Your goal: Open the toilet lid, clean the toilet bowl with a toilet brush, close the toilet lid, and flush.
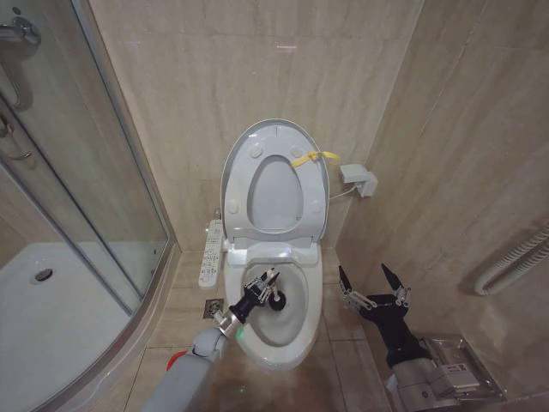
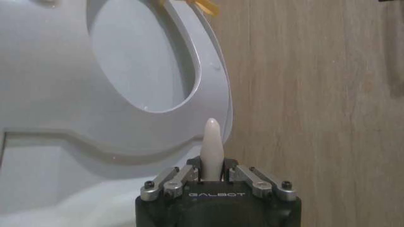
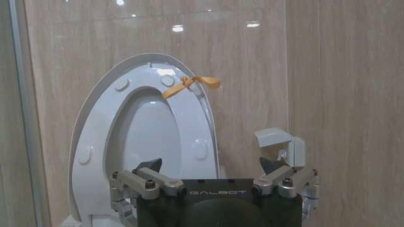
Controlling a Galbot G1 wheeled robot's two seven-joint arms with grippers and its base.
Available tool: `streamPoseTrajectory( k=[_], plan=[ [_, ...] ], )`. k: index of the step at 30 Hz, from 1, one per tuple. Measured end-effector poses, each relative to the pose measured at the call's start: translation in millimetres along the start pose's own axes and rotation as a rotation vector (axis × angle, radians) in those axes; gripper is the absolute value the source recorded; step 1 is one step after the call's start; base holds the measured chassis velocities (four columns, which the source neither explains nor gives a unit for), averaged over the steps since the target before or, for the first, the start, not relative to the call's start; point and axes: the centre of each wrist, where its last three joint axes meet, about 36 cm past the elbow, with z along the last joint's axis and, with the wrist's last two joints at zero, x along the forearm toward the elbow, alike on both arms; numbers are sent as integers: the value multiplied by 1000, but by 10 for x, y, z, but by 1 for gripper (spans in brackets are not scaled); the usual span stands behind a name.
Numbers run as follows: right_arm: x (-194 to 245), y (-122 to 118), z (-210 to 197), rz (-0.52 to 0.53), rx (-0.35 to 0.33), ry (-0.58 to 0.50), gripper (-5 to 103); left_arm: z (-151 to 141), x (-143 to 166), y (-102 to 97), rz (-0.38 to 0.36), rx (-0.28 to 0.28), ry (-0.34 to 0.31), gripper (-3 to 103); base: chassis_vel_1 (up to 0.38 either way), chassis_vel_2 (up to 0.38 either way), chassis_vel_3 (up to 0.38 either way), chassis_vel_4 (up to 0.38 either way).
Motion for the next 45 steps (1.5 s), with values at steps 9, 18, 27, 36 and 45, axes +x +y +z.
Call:
streamPoseTrajectory(
  k=[9,18,27,36,45],
  plan=[
    [0,0,0,0,0,0,100,-54,-294,-43,-49,64,-54,21,0,0,0,0],
    [0,0,0,0,0,0,100,72,140,71,-51,39,7,21,0,0,0,0],
    [0,0,0,0,0,0,100,-184,-284,-28,-56,70,-86,21,0,0,0,0],
    [0,0,0,0,0,0,100,76,184,11,-88,65,-4,21,0,0,0,0],
    [0,0,0,0,0,0,100,-165,-166,28,-64,69,-71,21,0,0,0,0]
  ],
)
